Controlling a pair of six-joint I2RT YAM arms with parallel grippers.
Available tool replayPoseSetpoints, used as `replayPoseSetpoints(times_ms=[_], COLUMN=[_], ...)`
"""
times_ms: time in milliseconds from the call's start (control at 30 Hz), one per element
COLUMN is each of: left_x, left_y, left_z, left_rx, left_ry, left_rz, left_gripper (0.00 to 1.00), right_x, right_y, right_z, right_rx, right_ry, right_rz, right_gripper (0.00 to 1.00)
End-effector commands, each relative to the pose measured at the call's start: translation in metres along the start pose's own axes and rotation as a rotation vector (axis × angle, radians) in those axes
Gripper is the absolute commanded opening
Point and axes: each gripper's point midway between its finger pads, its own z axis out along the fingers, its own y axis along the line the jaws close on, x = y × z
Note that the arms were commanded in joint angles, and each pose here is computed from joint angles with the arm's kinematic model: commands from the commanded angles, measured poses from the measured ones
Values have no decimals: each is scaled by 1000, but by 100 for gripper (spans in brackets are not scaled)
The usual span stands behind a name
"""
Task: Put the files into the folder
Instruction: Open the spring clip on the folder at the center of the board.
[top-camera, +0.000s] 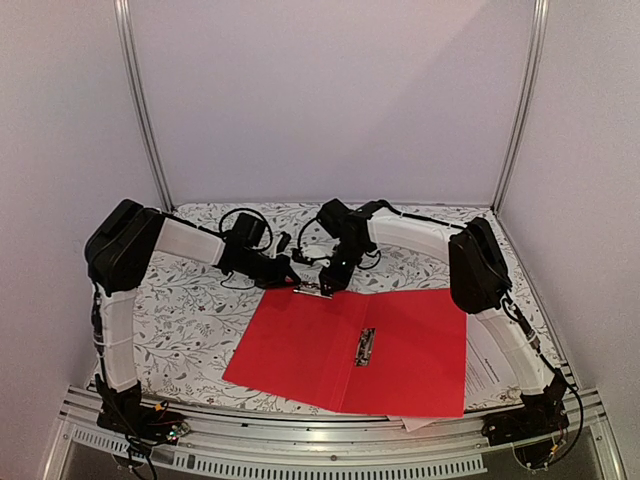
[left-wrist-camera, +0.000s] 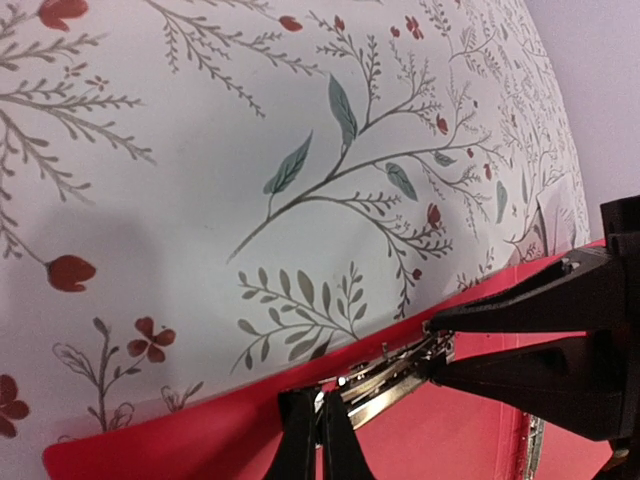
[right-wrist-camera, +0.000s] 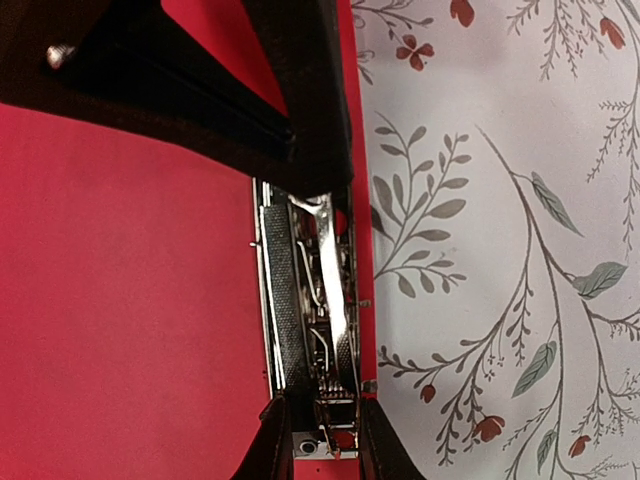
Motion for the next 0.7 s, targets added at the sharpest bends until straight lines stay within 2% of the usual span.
replayPoseSetpoints(times_ms=[0, 400, 667], left_x=[116, 66, 37], left_y=[60, 20, 4], left_z=[2, -1, -13], left_rx=[-223, -92, -79], left_ry=[338, 222, 127], left_rz=[-156, -133, -123], left_gripper=[0, 0, 0], right_x=[61, 61, 26], right_y=[-22, -12, -5], right_z=[37, 37, 13], right_rx=[97, 41, -8], right_ry=[208, 190, 39], right_rz=[103, 46, -6], right_gripper=[0, 0, 5])
